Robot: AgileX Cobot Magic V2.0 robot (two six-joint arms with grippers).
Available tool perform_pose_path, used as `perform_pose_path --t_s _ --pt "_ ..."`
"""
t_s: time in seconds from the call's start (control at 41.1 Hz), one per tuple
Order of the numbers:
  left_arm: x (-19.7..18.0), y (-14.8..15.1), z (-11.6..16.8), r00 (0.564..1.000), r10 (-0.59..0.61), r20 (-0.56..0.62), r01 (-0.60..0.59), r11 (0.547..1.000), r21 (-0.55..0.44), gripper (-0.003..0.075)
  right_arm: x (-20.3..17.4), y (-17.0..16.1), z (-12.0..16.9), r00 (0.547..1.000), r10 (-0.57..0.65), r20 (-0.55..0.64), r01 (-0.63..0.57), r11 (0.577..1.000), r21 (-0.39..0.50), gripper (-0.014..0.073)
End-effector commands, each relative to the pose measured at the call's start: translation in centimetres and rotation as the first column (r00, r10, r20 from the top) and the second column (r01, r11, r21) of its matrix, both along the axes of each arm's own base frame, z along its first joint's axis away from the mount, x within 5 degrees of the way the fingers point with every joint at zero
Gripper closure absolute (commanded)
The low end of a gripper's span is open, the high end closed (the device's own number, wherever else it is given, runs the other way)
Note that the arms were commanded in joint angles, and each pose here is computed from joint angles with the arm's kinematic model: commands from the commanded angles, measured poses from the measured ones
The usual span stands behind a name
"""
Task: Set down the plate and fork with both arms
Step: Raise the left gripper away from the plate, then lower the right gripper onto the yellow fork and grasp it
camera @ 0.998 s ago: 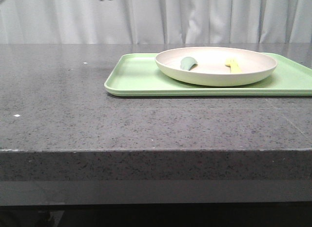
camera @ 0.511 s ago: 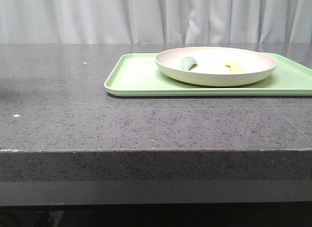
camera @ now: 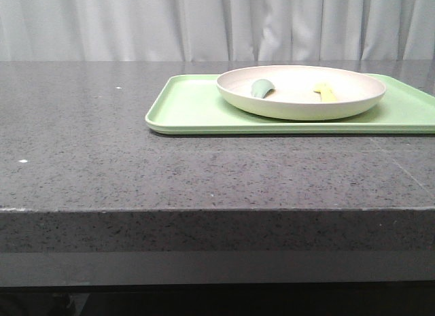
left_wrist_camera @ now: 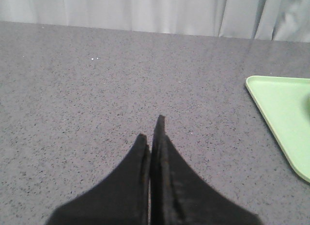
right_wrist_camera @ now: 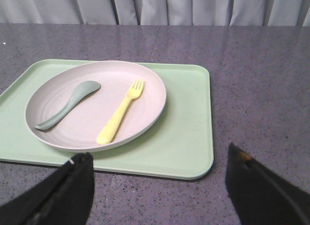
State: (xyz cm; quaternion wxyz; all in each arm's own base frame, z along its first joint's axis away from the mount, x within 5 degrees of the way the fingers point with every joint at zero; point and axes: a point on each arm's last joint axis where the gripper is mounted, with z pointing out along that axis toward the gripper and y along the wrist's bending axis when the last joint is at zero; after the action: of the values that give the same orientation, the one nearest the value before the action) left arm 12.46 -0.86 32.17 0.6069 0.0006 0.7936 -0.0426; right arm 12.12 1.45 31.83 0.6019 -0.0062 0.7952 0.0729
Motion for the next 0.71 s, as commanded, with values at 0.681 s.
perform_pose_path --t_s 0.681 --pt "-3.3 0.3 -0.1 0.981 0.003 0.194 -0.003 1.0 0.001 0.0739 18.9 6.3 3.8 0.909 0.15 -0.389 -0.118 0.988 0.104 0.0013"
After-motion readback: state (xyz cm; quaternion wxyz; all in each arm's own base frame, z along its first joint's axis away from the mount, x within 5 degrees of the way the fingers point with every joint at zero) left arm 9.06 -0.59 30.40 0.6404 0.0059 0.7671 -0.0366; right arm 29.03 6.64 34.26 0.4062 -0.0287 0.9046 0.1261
